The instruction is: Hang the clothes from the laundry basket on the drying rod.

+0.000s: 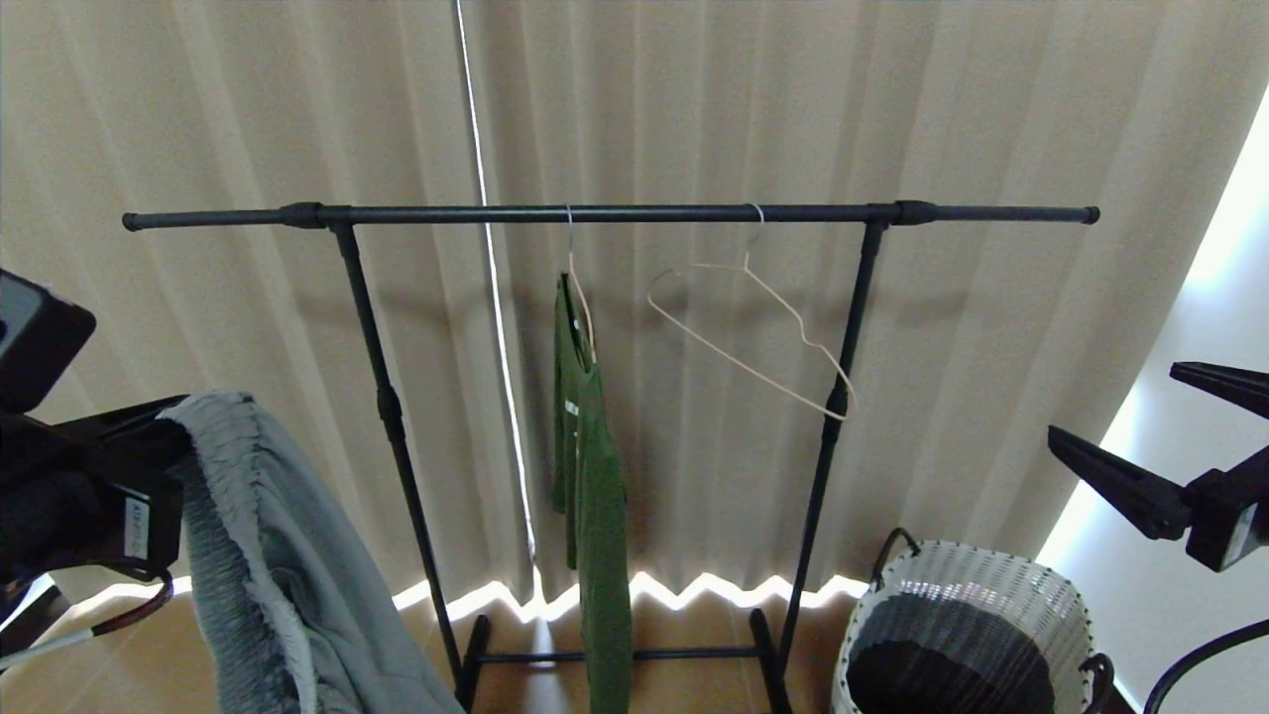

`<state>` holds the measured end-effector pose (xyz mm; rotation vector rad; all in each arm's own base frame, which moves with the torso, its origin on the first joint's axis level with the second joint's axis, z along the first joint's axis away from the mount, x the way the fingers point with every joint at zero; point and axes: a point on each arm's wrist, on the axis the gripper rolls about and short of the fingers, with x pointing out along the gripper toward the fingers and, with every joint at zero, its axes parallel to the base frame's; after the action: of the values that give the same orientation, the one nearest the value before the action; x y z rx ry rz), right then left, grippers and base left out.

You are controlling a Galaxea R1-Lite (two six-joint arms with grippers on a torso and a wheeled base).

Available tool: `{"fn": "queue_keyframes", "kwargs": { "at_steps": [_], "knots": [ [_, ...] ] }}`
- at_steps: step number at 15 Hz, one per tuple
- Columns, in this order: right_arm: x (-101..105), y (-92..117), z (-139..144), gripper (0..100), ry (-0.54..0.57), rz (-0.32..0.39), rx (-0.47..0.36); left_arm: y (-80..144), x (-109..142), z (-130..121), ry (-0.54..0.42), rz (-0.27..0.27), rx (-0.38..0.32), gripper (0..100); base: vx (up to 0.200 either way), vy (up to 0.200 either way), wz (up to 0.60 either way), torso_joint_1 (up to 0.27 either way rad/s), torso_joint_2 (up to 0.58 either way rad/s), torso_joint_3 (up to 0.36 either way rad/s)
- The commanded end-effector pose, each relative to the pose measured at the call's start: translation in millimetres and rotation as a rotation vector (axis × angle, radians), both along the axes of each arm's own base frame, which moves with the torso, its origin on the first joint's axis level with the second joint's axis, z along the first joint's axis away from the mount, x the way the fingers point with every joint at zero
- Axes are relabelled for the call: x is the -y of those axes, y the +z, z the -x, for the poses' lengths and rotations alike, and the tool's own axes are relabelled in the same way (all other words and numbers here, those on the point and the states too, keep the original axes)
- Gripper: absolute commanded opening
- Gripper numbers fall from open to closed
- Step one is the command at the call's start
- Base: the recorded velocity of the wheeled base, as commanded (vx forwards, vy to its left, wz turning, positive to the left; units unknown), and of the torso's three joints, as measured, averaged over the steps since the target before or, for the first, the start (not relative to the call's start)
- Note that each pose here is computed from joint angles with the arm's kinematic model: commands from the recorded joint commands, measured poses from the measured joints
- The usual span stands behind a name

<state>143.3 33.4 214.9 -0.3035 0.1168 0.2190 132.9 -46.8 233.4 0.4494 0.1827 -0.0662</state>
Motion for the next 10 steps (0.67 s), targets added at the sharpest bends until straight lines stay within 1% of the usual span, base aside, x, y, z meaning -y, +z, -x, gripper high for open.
{"fn": "queue_keyframes", "kwargs": {
  "at_steps": [1, 8, 10],
  "knots": [
    [-0.2, 0.8, -0.8, 100, 0.0, 0.0, 0.0, 0.6, -0.5, 1.2, 0.0, 0.002, 0.005, 0, 0.2, 0.0, 0.0, -0.002, 0.0, 0.002],
    [-0.9, -1.3, -3.7, 100, 0.001, 0.0, -0.014, -5.9, -3.2, 6.5, 0.004, -0.004, -0.006, 0, 0.2, 0.0, 0.0, 0.005, 0.0, 0.003],
    [-2.7, -0.4, -8.4, 100, 0.008, -0.017, -0.024, -6.8, -4.6, 6.1, 0.014, -0.005, -0.009, 0, 0.2, 0.0, 0.0, -0.002, 0.0, 0.002]
  ]
}}
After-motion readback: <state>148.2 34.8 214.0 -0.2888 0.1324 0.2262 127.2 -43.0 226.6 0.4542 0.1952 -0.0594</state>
